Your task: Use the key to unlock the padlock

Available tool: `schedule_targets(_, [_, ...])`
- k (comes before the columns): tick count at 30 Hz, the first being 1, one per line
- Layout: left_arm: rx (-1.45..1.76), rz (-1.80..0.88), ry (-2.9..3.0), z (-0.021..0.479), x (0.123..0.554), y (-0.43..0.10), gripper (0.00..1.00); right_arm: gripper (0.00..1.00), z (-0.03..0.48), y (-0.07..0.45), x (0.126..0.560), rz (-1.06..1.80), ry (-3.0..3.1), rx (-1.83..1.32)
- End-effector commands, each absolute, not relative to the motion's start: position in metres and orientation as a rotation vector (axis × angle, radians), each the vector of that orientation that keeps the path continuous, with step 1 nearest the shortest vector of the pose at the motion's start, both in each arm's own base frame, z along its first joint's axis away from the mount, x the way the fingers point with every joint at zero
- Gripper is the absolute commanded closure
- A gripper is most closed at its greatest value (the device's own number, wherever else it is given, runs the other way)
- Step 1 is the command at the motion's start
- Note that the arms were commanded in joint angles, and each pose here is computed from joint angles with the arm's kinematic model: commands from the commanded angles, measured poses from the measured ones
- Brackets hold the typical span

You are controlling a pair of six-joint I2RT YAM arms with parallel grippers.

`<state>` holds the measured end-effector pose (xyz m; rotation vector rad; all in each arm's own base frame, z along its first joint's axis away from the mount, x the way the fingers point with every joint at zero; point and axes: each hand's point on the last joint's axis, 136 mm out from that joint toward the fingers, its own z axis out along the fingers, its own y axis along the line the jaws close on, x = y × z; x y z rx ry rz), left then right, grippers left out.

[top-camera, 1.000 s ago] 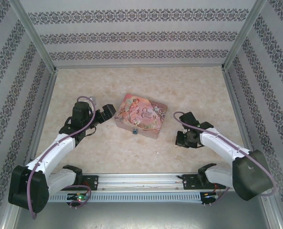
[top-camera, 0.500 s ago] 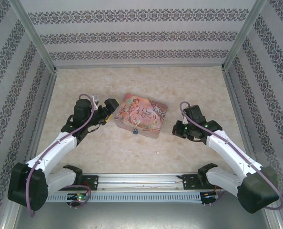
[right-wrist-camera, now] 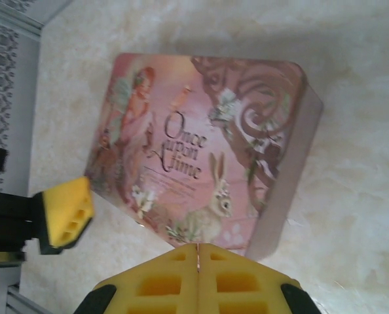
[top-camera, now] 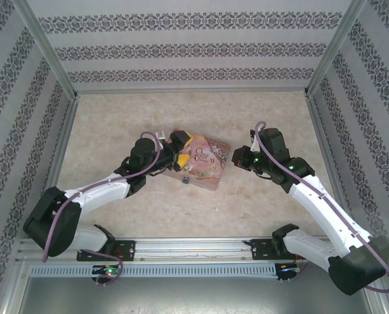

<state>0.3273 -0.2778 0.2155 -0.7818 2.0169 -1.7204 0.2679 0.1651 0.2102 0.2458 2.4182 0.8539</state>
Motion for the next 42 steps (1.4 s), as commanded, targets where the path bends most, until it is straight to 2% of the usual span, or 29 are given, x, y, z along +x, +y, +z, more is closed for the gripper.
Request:
schedule_targets(1, [-0.766,-1.879,1.827,0.268,0.335,-0.292,0.04,1.00,0.231,0.175,0.276,0.902,2.363,0.225])
schedule_targets(18, [-0.838,-2.142,1.745,0.264,0.323,-0.358,0.05,1.00,0.257,0.215,0.290,0.995,2.303,0.122])
schedule_targets(26, [-0.860,-2.198,1.683,0.269,0.327,-0.363,0.09,1.00,0.257,0.231,0.287,1.044,2.310,0.077])
schedule_targets(31, [-0.875,-2.201,1.656,0.269,0.327,-0.360,0.15,1.00,0.251,0.234,0.284,1.055,2.323,0.074])
schedule_targets(37, [-0.882,-2.191,1.643,0.268,0.328,-0.356,0.29,1.00,0.248,0.232,0.281,1.053,2.323,0.082])
schedule_targets(42, [-0.886,-2.182,1.653,0.265,0.328,-0.357,0.37,1.00,0.250,0.230,0.280,1.046,2.314,0.088])
